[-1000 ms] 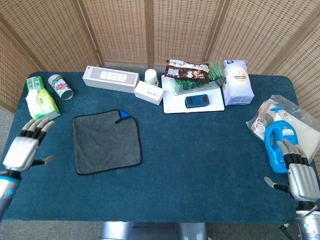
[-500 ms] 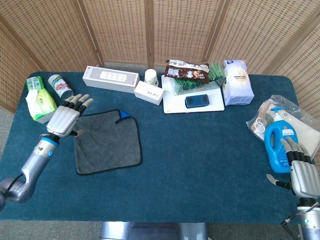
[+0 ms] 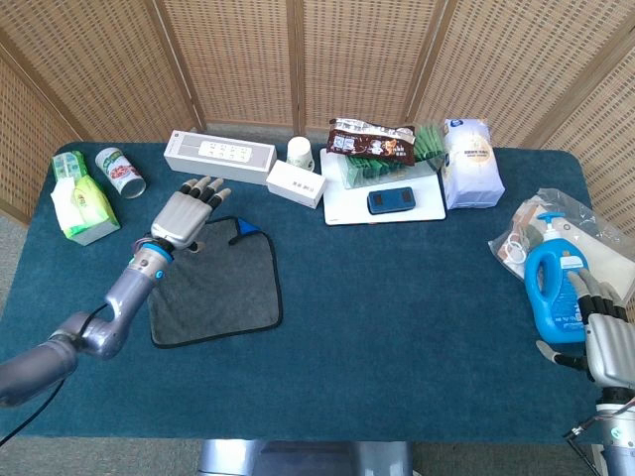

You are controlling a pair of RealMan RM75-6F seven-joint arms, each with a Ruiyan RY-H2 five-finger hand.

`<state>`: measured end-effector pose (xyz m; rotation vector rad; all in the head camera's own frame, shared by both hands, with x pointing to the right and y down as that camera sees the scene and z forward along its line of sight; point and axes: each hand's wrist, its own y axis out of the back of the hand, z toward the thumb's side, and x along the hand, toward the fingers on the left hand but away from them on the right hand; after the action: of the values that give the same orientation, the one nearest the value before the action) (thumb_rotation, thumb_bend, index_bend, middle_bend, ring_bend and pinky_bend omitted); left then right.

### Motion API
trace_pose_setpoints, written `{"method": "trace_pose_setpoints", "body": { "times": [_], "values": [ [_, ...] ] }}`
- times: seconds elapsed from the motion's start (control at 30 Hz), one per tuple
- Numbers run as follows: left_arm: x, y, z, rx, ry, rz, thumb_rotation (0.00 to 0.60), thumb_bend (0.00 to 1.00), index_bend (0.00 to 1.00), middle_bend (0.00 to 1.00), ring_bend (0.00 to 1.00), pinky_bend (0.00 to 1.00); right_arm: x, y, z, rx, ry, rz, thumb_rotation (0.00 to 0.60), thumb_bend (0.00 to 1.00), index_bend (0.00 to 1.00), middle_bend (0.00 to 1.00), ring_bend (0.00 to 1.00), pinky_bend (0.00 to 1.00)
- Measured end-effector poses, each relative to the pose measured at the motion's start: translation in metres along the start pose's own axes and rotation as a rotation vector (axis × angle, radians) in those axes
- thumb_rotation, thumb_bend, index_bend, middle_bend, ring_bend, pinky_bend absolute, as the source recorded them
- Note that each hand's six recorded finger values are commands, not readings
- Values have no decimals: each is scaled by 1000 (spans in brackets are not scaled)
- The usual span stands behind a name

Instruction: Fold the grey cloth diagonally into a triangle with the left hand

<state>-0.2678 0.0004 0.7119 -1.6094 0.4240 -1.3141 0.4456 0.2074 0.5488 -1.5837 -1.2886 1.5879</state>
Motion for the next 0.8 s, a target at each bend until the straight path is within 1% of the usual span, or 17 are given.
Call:
{"method": "trace_pose_setpoints", "body": {
  "times": [0.2, 0.4, 0.8],
  "values": [
    [24, -12, 20, 25, 0, -46, 600, 103, 120, 0, 0, 157, -3, 2, -4, -9, -13, -7, 600, 0, 0, 0, 0, 0],
    [41, -20, 41, 59, -15, -74, 600, 104, 149, 0, 0, 158, -4, 5, -8, -19, -26, -18, 600, 0, 0, 0, 0, 0],
    [50, -23, 53, 101, -27, -82, 600, 111, 171, 0, 0, 158, -4, 6, -10, -18, -23, -20, 600, 0, 0, 0, 0, 0]
  ]
}}
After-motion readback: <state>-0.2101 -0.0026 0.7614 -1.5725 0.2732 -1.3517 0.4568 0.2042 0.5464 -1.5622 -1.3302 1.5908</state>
